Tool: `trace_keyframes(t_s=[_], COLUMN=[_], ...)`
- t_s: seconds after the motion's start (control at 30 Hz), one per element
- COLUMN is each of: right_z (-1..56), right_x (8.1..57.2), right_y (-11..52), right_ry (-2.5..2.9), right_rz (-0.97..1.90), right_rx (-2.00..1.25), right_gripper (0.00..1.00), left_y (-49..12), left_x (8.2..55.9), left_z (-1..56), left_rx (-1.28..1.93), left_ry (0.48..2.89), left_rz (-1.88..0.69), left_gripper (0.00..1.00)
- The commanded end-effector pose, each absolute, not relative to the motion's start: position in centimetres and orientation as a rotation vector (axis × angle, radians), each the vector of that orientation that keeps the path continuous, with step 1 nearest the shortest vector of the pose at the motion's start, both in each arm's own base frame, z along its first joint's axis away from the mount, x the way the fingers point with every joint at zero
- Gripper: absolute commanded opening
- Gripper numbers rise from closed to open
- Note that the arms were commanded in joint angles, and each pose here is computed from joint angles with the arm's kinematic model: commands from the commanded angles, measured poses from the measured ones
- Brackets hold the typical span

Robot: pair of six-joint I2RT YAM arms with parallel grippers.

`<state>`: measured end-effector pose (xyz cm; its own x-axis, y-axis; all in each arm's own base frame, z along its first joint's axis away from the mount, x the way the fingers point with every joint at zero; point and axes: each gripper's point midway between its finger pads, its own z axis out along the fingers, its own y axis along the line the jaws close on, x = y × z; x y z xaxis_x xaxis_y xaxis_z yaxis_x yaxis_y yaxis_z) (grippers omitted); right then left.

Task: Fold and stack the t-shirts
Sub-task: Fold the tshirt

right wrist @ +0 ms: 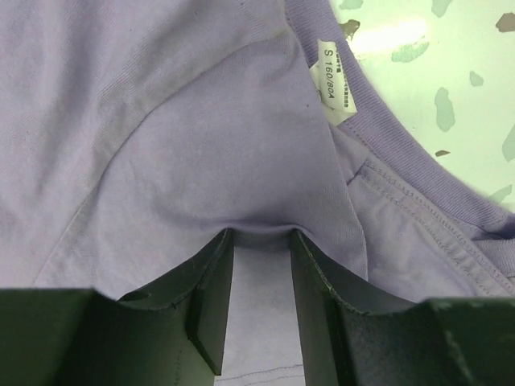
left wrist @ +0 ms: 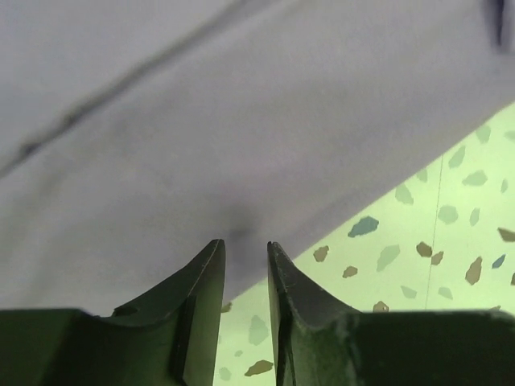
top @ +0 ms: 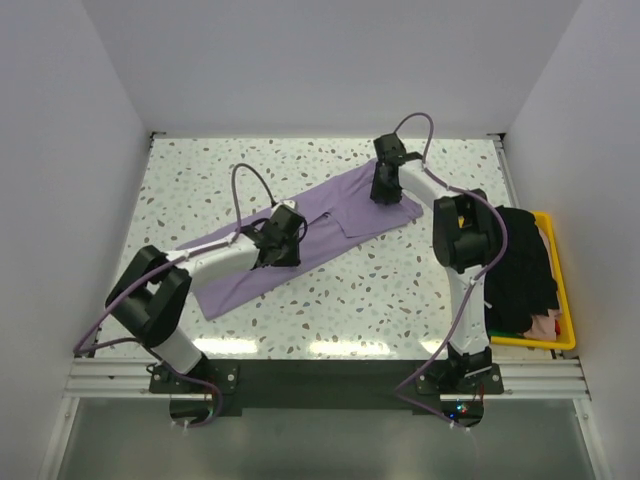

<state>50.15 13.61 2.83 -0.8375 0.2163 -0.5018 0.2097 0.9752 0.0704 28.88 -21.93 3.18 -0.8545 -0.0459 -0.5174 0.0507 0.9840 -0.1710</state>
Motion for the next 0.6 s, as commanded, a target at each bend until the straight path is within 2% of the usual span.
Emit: trace_keyframes(t_s=[0.0,0.17,0.37,0.5,0.57], right_z=[2.8,4.5,7.7,7.7,7.6], right_x=[51.0,51.8,49.2,47.3,47.2], right_y=[12.7,13.6,13.7,13.2,13.4], right_ry=[2.610,2.579,2.525,2.506,2.503], right_rz=[-0.051,0.013,-0.025,-0.022,-0.001], right_rx=[0.226,0.220,0.234,0.259,0.263], right_gripper=[0.40,0.43,0.58,0.69,0.69], left_y=[-18.4,-13.8,-10.7,-10.5,-10.6], left_x=[32.0,31.4,30.2,29.2,28.9], left_z=[8.5,8.2,5.8,4.0,3.3], left_rx=[-0.068,-0.114,-0.200,-0.212,-0.213], left_ry=[2.460,2.454,2.490,2.528,2.547], left_rz=[-0.130,0.076,0.129,0.128,0.119], left_gripper=[0.33,0.36,0.33,0.31,0.29])
